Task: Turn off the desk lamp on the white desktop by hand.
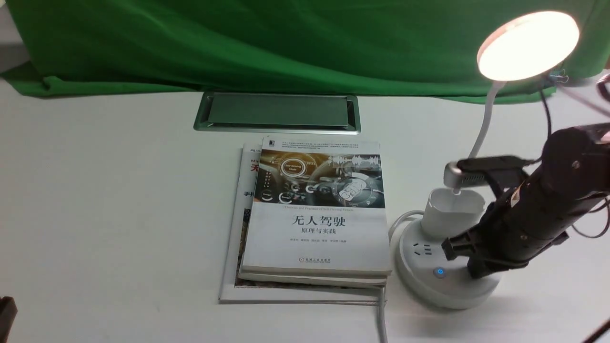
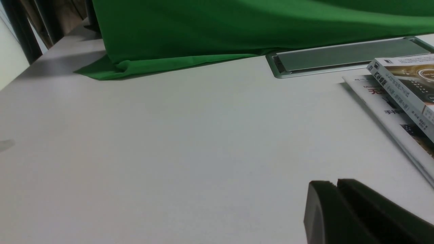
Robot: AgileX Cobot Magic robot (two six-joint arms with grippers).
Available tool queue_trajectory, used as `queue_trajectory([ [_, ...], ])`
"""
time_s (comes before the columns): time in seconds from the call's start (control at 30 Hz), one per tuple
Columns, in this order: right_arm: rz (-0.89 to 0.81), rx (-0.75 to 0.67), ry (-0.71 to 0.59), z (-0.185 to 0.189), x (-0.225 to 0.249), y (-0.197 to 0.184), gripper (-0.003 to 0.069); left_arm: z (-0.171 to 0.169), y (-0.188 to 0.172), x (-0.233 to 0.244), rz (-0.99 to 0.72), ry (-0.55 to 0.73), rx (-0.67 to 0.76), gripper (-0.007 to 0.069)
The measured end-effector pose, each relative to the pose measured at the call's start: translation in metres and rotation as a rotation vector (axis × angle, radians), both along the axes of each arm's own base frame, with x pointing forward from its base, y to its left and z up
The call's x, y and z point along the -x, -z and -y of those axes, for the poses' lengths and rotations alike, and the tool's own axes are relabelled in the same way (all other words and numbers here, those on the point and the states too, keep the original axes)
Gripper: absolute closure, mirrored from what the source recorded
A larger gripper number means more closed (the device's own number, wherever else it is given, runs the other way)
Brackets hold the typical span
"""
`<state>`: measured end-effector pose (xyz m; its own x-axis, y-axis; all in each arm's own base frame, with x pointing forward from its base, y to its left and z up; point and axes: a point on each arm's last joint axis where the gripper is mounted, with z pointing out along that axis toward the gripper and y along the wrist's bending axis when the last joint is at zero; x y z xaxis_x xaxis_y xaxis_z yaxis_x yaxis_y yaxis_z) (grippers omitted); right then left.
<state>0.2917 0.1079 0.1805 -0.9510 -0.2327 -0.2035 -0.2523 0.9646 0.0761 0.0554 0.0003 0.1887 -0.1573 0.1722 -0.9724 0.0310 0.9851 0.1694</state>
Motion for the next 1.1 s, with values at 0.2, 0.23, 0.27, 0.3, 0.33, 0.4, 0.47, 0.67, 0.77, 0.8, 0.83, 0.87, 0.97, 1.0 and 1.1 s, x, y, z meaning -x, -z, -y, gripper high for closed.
queue_trajectory([
  [0.2, -0.004, 0.005, -0.018, -0.001, -0.002, 0.002, 0.0622, 0.0, 0.0, 0.0, 0.0, 0.0, 0.0, 0.0606],
  [0.23, 0.0, 0.004, -0.022, -0.001, -0.002, 0.001, 0.0622, 0.0, 0.0, 0.0, 0.0, 0.0, 0.0, 0.0606],
  [0.27, 0.004, 0.003, -0.022, -0.001, -0.002, 0.0, 0.0622, 0.0, 0.0, 0.0, 0.0, 0.0, 0.0, 0.0606],
  [0.3, 0.006, 0.002, -0.022, 0.0, -0.001, -0.001, 0.0622, 0.0, 0.0, 0.0, 0.0, 0.0, 0.0, 0.0606],
  [0.33, 0.011, 0.0, -0.022, 0.0, 0.0, -0.003, 0.0622, 0.0, 0.0, 0.0, 0.0, 0.0, 0.0, 0.0606],
  [0.4, 0.028, -0.005, -0.023, 0.001, 0.002, -0.009, 0.0622, 0.0, 0.0, 0.0, 0.0, 0.0, 0.0, 0.0606],
  [0.47, 0.047, -0.012, -0.023, 0.001, 0.004, -0.015, 0.0622, 0.0, 0.0, 0.0, 0.0, 0.0, 0.0, 0.0606],
  [0.67, 0.135, -0.042, -0.023, 0.005, 0.013, -0.046, 0.0622, 0.0, 0.0, 0.0, 0.0, 0.0, 0.002, 0.0606],
  [0.77, 0.125, -0.041, -0.026, 0.007, 0.021, -0.055, 0.0622, 0.0, 0.0, 0.0, 0.0, 0.0, 0.001, 0.0606],
  [0.8, 0.123, -0.041, -0.029, 0.007, 0.023, -0.057, 0.0622, 0.0, 0.0, 0.0, 0.0, 0.0, 0.001, 0.0606],
  [0.83, 0.127, -0.041, -0.036, 0.007, 0.026, -0.062, 0.0622, 0.0, 0.0, 0.0, 0.0, 0.0, 0.001, 0.0606],
  [0.87, 0.134, -0.043, -0.046, 0.006, 0.031, -0.067, 0.0622, 0.0, 0.0, 0.0, 0.0, 0.0, 0.001, 0.0606],
  [0.97, 0.173, -0.062, -0.08, 0.002, 0.046, -0.086, 0.0622, 0.0, 0.0, 0.0, 0.0, 0.0, 0.001, 0.0606],
  [1.0, 0.193, -0.071, -0.091, 0.001, 0.052, -0.094, 0.0622, 0.0, 0.0, 0.0, 0.0, 0.0, 0.001, 0.0606],
  [1.1, 0.26, -0.102, -0.123, 0.001, 0.072, -0.118, 0.0622, 0.0, 0.0, 0.0, 0.0, 0.0, 0.001, 0.0606],
])
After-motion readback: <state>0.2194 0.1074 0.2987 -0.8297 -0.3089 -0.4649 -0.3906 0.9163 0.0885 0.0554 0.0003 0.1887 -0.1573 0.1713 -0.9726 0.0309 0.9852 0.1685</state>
